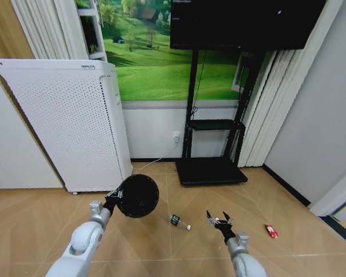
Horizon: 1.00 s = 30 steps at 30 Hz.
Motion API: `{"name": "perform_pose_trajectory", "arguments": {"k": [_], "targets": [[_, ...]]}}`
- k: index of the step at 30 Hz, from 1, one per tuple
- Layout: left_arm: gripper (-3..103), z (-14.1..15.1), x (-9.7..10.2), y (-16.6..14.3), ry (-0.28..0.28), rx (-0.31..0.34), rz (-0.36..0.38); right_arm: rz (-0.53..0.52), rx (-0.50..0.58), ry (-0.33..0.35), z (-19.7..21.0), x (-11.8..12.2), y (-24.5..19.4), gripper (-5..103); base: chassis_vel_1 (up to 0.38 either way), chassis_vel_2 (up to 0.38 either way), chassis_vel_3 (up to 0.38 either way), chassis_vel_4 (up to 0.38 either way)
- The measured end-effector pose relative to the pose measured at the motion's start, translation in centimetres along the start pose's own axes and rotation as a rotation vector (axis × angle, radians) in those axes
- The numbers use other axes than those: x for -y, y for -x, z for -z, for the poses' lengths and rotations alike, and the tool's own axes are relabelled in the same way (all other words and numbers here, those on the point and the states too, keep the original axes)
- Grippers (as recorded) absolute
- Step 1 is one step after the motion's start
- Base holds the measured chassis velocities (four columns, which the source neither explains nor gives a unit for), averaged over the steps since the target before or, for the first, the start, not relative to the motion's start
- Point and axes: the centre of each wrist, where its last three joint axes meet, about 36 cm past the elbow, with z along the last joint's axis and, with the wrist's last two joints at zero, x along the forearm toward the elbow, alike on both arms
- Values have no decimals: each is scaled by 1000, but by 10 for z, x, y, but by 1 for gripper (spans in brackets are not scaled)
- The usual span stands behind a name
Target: Pick up the trash bin and place the garbage on the floor into it.
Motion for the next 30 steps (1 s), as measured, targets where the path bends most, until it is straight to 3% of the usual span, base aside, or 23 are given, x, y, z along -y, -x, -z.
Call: {"name": "perform_pose_trajectory", "arguments": {"k": [5,16,30], "targets": [[7,7,2,9,17,16,-20,26,-61,-38,-12,5,-1,100,0,0,0,0],[7,-1,12,14,28,-11,-52,16,-63,-58,-28,8,-3,100,-16,22,25,-27],[7,-5,27,13,36,-37,-80,6,-45,-75,-34,7,-11,100,-201,200,210,-206]]}}
